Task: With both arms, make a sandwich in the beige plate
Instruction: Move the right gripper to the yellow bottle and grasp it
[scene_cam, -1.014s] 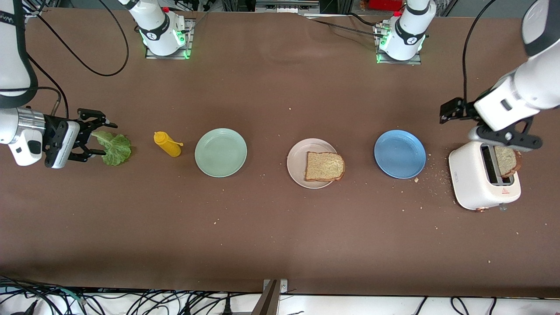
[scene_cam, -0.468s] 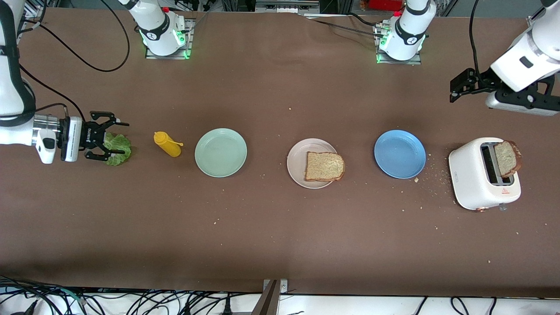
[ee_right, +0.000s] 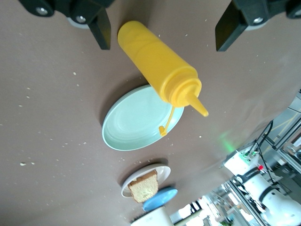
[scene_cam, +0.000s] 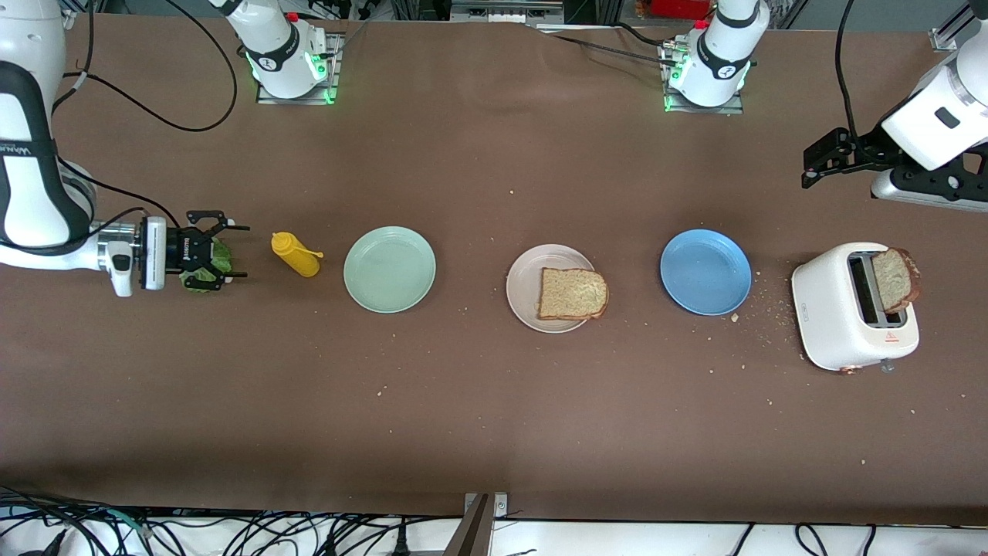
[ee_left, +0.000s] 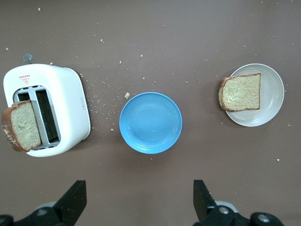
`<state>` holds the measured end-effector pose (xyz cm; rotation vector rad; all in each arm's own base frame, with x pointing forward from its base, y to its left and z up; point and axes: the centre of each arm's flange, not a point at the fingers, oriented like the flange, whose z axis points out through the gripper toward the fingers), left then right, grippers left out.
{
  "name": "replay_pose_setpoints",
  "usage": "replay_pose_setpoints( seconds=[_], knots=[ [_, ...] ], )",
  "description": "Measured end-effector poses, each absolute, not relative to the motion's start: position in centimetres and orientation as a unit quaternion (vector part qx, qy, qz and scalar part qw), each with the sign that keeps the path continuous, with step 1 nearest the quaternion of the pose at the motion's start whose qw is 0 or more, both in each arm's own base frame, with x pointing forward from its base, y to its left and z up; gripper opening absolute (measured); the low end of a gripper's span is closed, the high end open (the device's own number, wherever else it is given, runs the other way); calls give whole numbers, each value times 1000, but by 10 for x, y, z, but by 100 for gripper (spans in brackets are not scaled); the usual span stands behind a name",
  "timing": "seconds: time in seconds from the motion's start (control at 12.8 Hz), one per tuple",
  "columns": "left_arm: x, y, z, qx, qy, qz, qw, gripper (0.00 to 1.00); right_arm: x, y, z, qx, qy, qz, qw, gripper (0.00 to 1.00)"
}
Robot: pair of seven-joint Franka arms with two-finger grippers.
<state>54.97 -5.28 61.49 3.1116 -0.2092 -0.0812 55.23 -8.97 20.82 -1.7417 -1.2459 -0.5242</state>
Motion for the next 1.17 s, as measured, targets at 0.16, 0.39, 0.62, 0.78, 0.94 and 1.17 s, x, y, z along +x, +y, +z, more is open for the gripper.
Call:
replay_pose_setpoints(
  seconds=[0.16,0.39,0.62,0.78,0.94,1.17],
  knots=[
    [550,-54,614,997,-67,-28,11,100,545,-85,185,-678,-512,-236,471,99],
    [551,-57,613,998,-58,-29,11,100,537,-83,162,-653,-519,-258,488,99],
    [551,-60,612,998,-58,-31,11,100,533,-81,148,-639,-517,-278,497,99],
    [551,-62,611,998,-59,-32,11,100,532,-75,140,-633,-513,-290,502,99],
    [551,-62,611,998,-59,-32,11,100,531,-67,130,-626,-509,-298,509,99],
    [551,-62,611,998,-59,-32,11,100,529,-57,117,-619,-505,-306,518,96]
  ],
)
